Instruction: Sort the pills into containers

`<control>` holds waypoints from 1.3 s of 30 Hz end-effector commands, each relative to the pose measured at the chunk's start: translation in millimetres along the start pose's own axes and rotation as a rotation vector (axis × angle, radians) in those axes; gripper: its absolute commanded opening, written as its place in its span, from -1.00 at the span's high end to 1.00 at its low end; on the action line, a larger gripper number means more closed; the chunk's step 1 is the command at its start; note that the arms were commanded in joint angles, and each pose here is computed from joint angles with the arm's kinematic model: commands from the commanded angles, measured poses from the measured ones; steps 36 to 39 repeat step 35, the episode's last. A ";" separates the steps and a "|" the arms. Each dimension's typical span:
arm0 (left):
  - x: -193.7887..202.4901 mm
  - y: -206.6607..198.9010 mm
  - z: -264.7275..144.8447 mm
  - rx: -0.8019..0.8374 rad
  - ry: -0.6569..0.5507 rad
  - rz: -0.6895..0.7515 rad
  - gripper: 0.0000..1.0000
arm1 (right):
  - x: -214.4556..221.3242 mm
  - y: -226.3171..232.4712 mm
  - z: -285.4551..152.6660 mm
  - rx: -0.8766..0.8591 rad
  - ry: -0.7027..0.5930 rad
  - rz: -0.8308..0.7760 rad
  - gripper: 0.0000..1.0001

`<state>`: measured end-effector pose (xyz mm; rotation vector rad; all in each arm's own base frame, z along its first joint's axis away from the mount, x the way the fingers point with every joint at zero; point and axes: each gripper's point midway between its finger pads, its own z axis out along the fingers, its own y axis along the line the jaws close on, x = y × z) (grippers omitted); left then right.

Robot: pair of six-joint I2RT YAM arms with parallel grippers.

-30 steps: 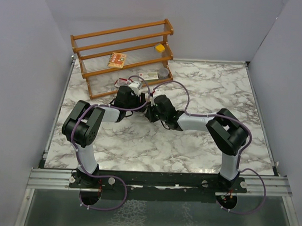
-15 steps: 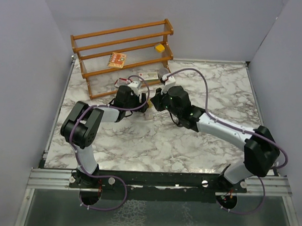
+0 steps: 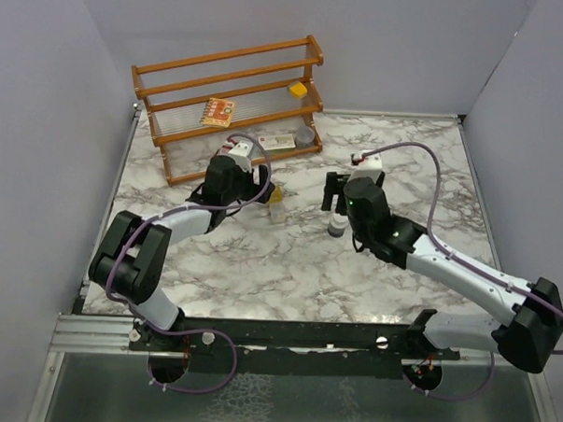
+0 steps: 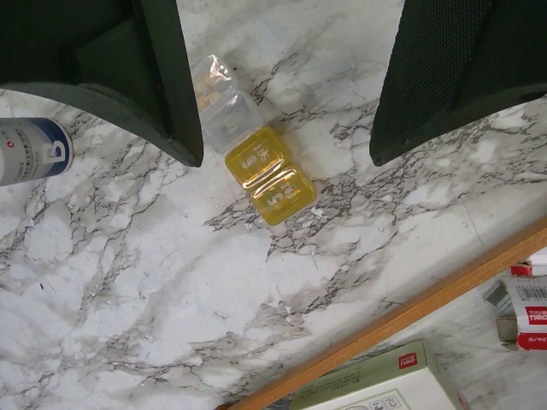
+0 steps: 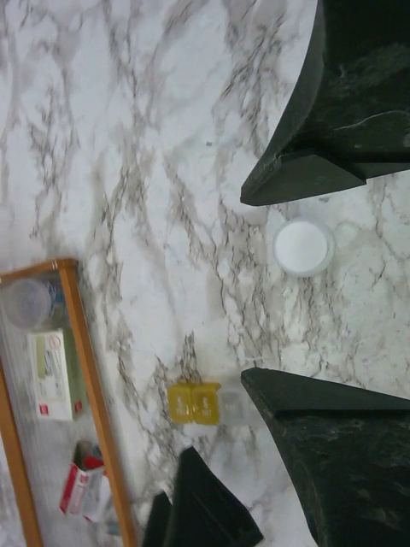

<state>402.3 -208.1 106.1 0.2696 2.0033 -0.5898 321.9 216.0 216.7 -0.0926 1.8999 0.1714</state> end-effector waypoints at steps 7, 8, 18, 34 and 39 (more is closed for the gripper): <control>-17.8 16.1 -59.5 -0.151 -0.109 0.010 -0.71 | -12.7 -91.2 -48.1 0.354 -0.071 0.042 -0.57; -19.1 18.5 -67.2 -0.171 -0.126 0.006 -0.75 | -12.9 -94.1 -50.8 0.354 -0.080 0.037 -0.57; -16.2 20.2 -140.1 -0.229 -0.277 -0.034 -0.98 | -20.0 -131.1 -84.0 0.435 -0.193 0.121 -0.81; -17.5 25.4 -191.7 -0.284 -0.426 -0.092 -0.98 | -8.8 -141.9 -86.9 0.503 -0.186 0.153 -0.88; -16.1 25.6 -189.7 -0.284 -0.416 -0.092 -0.98 | -9.2 -142.6 -87.6 0.504 -0.188 0.155 -0.89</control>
